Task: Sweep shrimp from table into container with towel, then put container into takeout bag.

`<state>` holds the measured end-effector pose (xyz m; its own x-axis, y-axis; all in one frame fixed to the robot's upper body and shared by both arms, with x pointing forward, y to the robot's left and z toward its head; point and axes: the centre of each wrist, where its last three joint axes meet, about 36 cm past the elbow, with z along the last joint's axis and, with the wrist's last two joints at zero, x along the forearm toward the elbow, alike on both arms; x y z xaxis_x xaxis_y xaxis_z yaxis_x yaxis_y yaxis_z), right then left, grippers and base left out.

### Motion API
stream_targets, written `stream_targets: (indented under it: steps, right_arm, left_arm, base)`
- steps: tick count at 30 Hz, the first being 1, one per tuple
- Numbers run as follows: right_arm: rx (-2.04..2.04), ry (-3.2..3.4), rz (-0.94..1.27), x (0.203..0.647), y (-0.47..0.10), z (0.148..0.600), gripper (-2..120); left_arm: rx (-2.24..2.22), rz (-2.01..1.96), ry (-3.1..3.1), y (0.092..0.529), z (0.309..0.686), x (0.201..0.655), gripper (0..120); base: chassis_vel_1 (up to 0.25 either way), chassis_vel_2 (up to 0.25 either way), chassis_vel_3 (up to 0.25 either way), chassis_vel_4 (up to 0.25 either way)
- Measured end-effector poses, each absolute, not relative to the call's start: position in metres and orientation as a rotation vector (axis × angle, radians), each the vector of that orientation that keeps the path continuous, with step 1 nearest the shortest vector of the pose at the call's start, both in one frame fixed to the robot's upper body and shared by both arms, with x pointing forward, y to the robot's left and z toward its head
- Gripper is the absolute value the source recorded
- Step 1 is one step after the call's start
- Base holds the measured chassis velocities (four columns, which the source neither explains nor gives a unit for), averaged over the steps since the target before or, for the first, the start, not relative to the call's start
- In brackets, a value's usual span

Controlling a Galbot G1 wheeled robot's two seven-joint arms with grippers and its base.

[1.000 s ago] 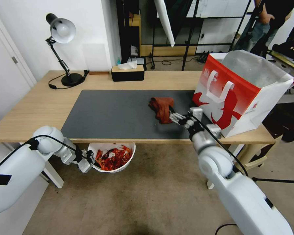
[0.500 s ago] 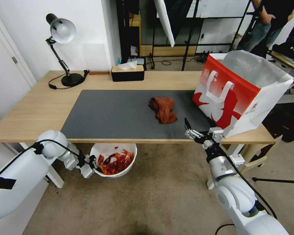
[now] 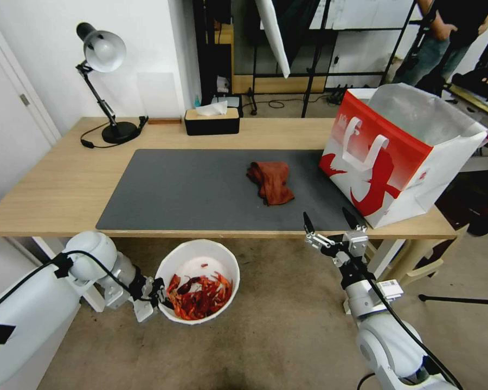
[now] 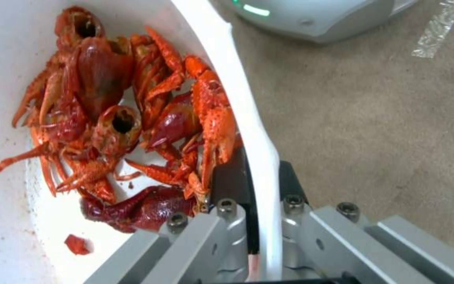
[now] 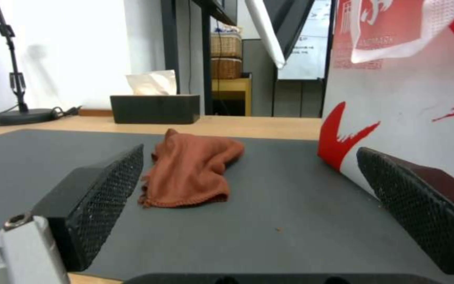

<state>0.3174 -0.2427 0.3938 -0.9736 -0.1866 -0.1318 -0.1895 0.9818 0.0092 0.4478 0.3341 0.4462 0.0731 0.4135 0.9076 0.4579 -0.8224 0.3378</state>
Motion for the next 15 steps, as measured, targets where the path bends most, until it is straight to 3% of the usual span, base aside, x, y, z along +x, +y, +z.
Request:
stream_targets:
  steps: [15]
  right_arm:
    - [-0.238,3.016,0.027,0.304,-0.245,0.385,100]
  left_arm:
    - [-2.381,-2.021,-0.938,0.317,0.505,0.424,0]
  base:
    - [0.000,0.000,0.000,0.000]
